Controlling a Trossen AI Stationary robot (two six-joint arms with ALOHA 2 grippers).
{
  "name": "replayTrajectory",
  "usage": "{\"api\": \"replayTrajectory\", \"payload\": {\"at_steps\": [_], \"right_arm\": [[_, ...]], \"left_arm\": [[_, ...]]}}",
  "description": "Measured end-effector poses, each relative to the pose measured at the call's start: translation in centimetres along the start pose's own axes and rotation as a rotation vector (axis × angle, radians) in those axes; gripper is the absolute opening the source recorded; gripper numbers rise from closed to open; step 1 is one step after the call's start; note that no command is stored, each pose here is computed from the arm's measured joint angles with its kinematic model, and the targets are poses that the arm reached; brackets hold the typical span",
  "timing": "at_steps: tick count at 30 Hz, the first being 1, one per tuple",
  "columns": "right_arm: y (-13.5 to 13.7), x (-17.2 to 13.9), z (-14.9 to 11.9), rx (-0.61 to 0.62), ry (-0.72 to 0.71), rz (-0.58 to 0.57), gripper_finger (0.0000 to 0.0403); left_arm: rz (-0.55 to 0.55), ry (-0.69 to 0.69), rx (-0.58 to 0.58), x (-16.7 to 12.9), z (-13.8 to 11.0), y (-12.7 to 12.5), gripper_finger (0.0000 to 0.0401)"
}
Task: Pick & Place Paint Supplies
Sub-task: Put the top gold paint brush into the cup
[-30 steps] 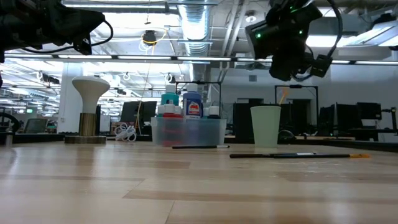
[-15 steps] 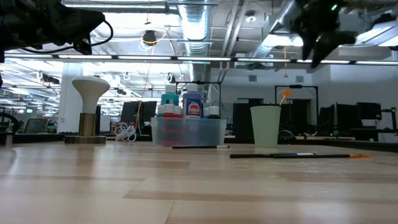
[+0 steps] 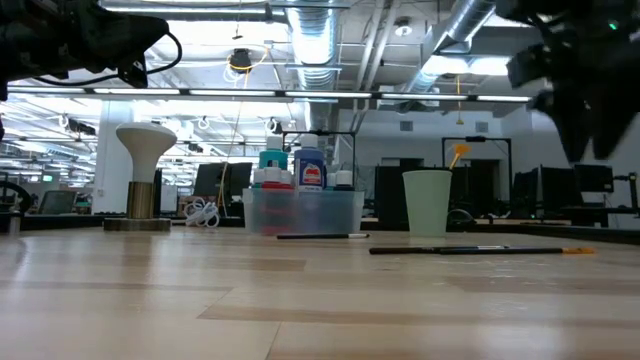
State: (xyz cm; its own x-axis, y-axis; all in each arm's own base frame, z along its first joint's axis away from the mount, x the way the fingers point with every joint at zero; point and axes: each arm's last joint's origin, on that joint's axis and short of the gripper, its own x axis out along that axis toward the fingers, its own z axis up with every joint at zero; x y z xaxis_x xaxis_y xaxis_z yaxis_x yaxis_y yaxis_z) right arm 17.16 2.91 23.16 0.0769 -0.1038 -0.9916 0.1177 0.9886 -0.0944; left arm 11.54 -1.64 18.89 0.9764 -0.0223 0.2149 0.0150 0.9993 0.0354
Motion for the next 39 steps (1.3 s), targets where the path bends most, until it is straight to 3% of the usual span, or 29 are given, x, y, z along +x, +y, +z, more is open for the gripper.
{"api": "replayTrajectory", "payload": {"at_steps": [5,13,20,24,30,39], "right_arm": [[2.1,3.7,0.7,-0.057,-0.033,0.080,0.0207],[3.6,7.5,2.6,-0.118,0.002,0.071,0.0204],[4.1,10.7,2.6,-0.167,0.101,0.053,0.0200],[4.2,10.8,2.7,-0.181,0.099,0.053,0.0154],[3.9,10.7,2.7,-0.164,0.093,0.052,0.0019],[4.0,10.1,2.4,-0.150,0.079,0.066,0.0004]], "left_arm": [[0.000,-0.001,0.000,0.0,0.0,0.0,0.0002],[0.000,-0.005,-0.001,0.0,0.0,0.0,0.0002],[0.000,-0.009,-0.001,0.0,0.1,0.0,0.0002],[0.001,-0.012,-0.002,0.0,0.1,0.0,0.0002],[0.001,-0.015,-0.002,0.0,0.1,0.0,0.0002],[0.001,-0.015,-0.002,0.0,0.1,0.0,0.0002]]}}
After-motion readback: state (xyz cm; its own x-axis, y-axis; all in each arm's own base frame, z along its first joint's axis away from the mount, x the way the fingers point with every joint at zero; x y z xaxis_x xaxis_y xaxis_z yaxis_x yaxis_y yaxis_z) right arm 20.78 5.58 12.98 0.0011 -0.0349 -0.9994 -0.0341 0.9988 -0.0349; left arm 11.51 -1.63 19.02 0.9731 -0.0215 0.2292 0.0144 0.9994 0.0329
